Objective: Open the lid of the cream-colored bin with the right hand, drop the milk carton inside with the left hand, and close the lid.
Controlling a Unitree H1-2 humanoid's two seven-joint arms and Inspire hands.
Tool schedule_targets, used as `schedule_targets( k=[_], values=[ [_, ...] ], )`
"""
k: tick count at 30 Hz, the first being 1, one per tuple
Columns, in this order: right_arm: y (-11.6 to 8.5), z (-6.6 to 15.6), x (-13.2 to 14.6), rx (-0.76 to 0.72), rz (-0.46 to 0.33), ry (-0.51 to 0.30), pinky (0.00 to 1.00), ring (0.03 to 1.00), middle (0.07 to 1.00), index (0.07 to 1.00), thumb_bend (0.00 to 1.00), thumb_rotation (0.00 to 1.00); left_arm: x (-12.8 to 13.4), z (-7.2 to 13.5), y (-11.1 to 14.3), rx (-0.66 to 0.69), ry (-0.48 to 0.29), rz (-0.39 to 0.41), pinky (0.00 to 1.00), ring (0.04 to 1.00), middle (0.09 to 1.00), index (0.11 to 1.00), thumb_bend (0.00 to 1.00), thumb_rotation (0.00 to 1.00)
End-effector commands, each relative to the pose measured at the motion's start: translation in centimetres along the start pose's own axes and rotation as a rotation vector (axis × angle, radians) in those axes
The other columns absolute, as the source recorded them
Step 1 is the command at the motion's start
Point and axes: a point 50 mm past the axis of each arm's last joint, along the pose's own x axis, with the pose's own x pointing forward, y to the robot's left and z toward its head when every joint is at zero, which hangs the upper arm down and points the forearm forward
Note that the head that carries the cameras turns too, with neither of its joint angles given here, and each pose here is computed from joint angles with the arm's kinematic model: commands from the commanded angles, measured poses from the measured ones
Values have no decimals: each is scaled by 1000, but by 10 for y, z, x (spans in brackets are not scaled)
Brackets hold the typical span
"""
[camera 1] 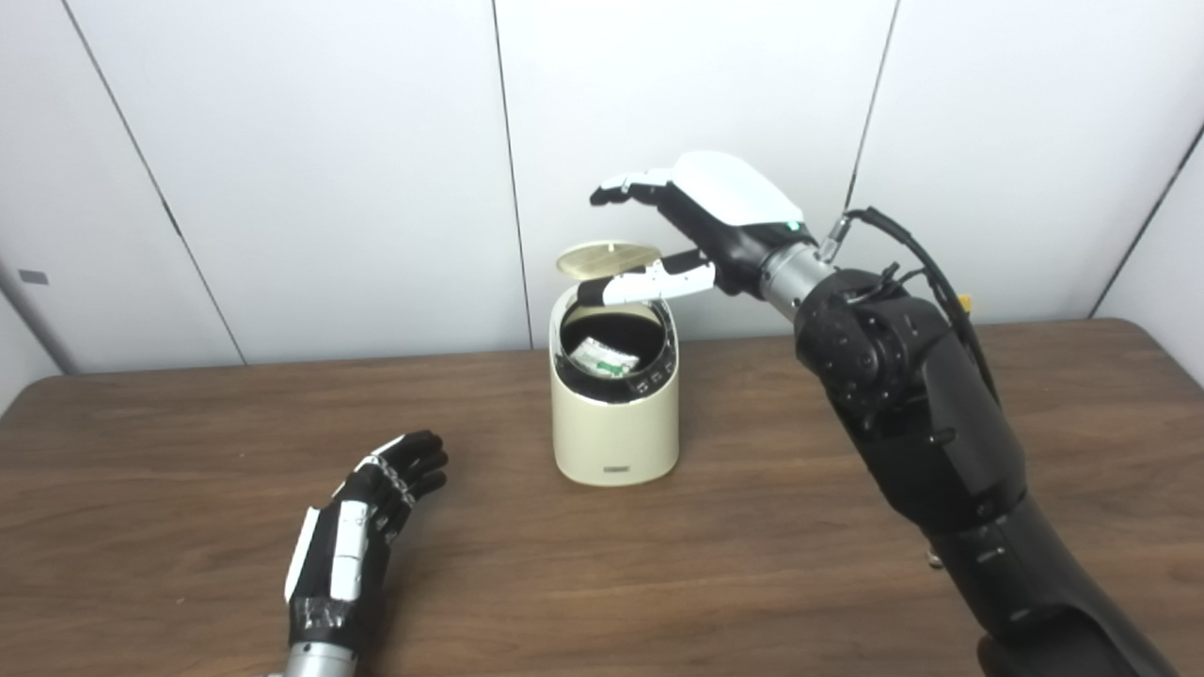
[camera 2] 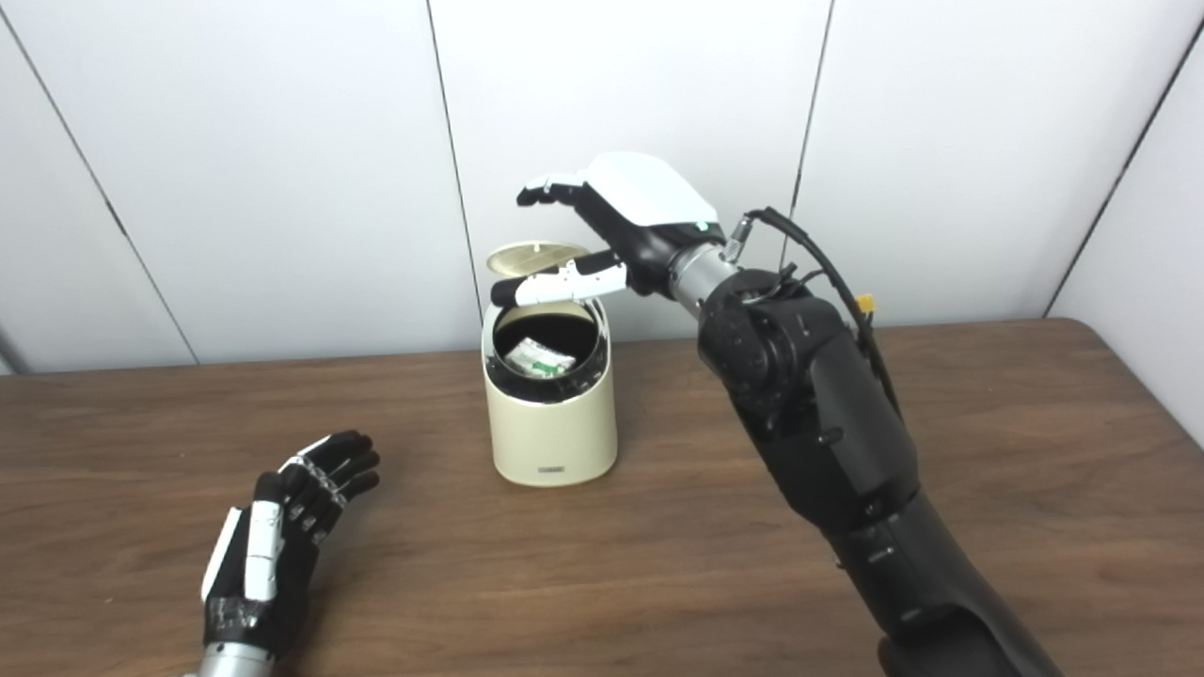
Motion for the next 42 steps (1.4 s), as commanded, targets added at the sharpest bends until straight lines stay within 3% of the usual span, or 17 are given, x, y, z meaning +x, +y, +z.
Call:
schedule_targets(
  k=[1, 6, 20, 31, 42],
  values=[
    [-26, 17, 5, -31, -75, -61, 871, 887, 835, 798, 735, 835, -10, -12, -5, -42, 39, 7, 823, 815, 810, 781, 784, 848],
    [-13, 27, 1, 0, -68, -95, 864, 887, 826, 788, 719, 813, -11, -10, -6, -61, 38, 11, 823, 814, 808, 782, 780, 842],
    [32, 22, -10, 51, 33, -56, 866, 900, 824, 796, 730, 849, -12, -12, -6, -64, 41, 3, 808, 809, 815, 791, 785, 838],
    [47, 14, -20, 88, 43, -45, 880, 896, 828, 810, 722, 872, -10, -11, -5, -59, 36, 1, 805, 819, 820, 793, 776, 838],
    [59, 9, -37, 139, 21, -16, 877, 886, 821, 810, 706, 831, -9, -9, -6, -57, 31, 0, 797, 813, 815, 788, 786, 828]
  ],
)
